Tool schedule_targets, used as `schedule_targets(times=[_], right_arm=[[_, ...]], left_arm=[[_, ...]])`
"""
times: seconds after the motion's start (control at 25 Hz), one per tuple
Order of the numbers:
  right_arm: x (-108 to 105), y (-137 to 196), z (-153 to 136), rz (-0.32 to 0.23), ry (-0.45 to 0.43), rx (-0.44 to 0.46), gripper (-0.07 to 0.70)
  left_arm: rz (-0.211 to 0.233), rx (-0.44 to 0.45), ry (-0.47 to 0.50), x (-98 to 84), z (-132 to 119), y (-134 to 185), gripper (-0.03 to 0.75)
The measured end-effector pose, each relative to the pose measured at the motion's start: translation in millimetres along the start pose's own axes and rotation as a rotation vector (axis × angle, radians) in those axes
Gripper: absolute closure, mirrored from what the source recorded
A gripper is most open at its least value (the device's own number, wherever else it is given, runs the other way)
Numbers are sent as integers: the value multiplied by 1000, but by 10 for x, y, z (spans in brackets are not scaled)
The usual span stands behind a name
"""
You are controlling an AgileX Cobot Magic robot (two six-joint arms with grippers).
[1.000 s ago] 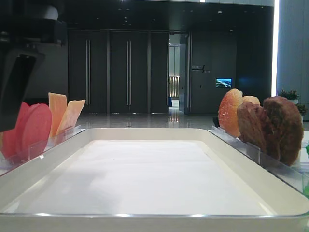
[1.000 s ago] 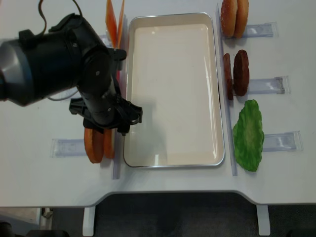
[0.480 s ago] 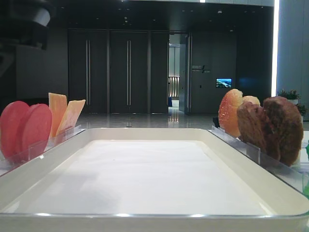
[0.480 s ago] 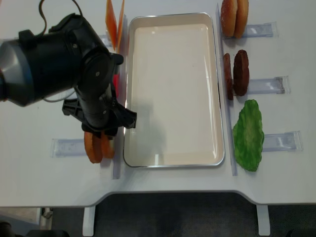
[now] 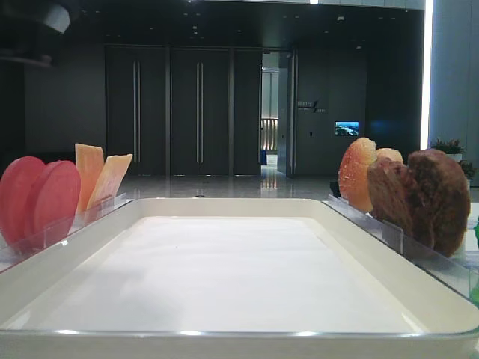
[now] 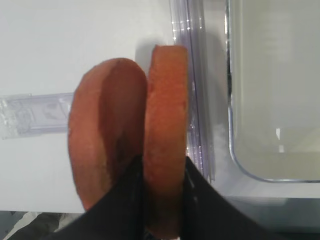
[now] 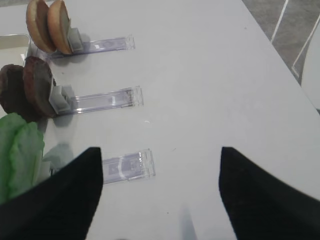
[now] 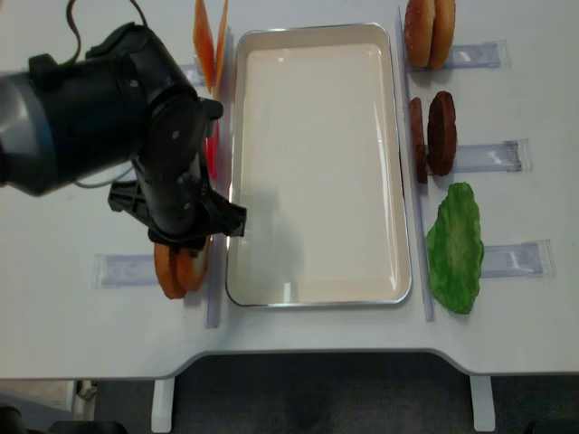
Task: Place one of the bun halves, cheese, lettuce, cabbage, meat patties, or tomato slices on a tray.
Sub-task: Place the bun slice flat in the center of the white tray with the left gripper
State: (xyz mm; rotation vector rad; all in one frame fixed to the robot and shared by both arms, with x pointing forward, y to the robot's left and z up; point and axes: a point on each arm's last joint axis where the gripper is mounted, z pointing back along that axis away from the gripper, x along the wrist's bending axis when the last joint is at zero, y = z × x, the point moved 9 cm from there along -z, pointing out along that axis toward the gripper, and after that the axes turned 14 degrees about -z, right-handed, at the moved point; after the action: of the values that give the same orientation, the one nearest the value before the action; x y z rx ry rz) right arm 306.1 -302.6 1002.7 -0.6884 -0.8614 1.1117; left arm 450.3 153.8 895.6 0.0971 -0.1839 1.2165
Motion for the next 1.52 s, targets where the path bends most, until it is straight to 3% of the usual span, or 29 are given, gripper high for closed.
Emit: schedule_targets(times=[0.2, 0.68, 0.96, 1.36, 1.52], right_arm=[[0, 0, 0, 0, 0, 0, 160], [0, 0, 0, 0, 0, 0, 160], [0, 0, 0, 0, 0, 0, 160], [0, 0, 0, 0, 0, 0, 160], [0, 0, 0, 0, 0, 0, 160]], left_arm=[[7, 17, -12, 66, 91, 90, 589], [32, -55, 31, 82, 422, 16, 589], [26, -116, 130, -76, 633, -141, 589], [34, -371, 431, -554, 887, -599, 589], [25, -375, 514, -690, 838, -706, 590]])
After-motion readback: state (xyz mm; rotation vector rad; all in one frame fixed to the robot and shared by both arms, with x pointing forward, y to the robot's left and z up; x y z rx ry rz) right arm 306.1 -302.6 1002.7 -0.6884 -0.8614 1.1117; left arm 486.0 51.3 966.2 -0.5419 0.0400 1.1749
